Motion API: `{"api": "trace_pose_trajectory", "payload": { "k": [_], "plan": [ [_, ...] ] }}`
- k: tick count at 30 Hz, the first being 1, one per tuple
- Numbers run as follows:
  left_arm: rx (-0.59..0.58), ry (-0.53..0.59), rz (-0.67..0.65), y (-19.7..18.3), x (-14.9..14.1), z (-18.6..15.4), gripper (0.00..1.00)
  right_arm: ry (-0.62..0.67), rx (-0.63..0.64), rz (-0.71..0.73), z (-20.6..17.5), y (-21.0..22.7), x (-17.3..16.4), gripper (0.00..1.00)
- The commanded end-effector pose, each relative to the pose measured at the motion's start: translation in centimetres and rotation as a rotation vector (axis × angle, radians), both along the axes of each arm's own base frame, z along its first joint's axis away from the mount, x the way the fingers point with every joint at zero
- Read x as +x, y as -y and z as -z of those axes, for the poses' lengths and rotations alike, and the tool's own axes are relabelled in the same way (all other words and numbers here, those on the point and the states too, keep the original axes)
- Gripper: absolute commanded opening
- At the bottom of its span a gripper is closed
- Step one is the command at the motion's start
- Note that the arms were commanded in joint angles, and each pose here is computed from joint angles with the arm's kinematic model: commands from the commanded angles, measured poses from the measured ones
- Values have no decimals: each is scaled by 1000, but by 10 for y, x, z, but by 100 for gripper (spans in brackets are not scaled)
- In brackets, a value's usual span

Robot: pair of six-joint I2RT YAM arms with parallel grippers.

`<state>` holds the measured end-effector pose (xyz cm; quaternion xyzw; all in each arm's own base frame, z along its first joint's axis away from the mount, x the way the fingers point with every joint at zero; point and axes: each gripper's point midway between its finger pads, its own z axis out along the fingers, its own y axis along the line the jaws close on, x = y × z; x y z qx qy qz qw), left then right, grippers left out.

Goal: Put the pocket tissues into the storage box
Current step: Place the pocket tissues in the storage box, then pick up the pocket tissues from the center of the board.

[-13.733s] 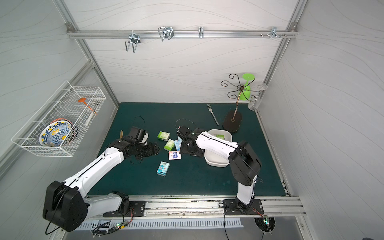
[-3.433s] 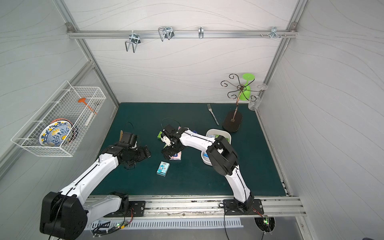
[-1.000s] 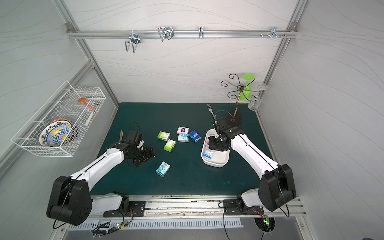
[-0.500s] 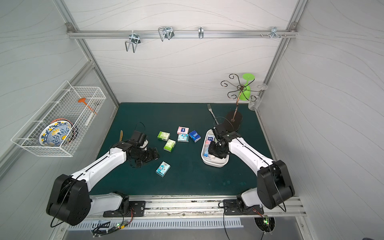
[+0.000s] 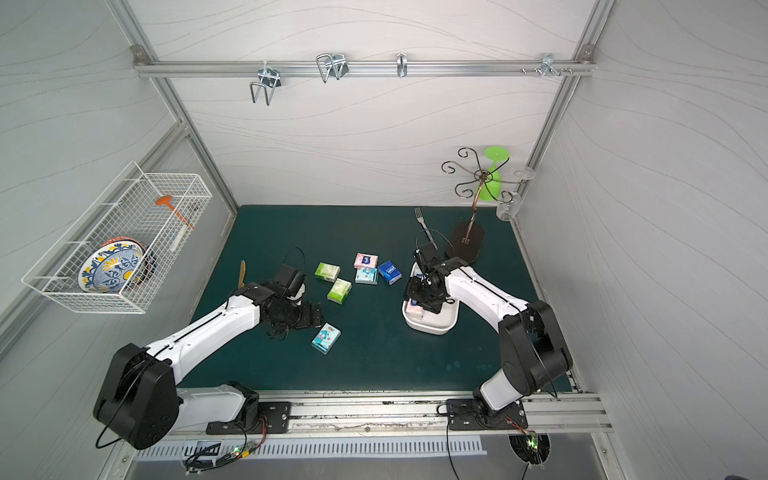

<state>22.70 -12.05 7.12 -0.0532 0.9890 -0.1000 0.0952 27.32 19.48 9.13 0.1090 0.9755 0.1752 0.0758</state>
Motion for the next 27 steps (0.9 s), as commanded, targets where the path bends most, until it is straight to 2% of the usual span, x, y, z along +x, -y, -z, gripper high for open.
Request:
{"api": "trace_pose_trajectory", "payload": {
  "k": [1, 8, 14, 23, 27],
  "plan": [
    [43, 43, 78, 7, 7, -10, 99, 49, -38, 9, -20, 15, -4, 78],
    [130, 64, 276, 33, 3, -9, 99, 128, -38, 44, -43, 42, -9, 83],
    [192, 29, 404, 46, 0, 2, 99, 146, -19, 64, -48, 48, -16, 85],
    [307, -7, 479, 47, -12, 21, 97, 154, 0, 57, -49, 47, -17, 86],
    [316, -18, 473, 49, -9, 25, 87, 166, 15, 50, -53, 44, -15, 87]
  ]
}}
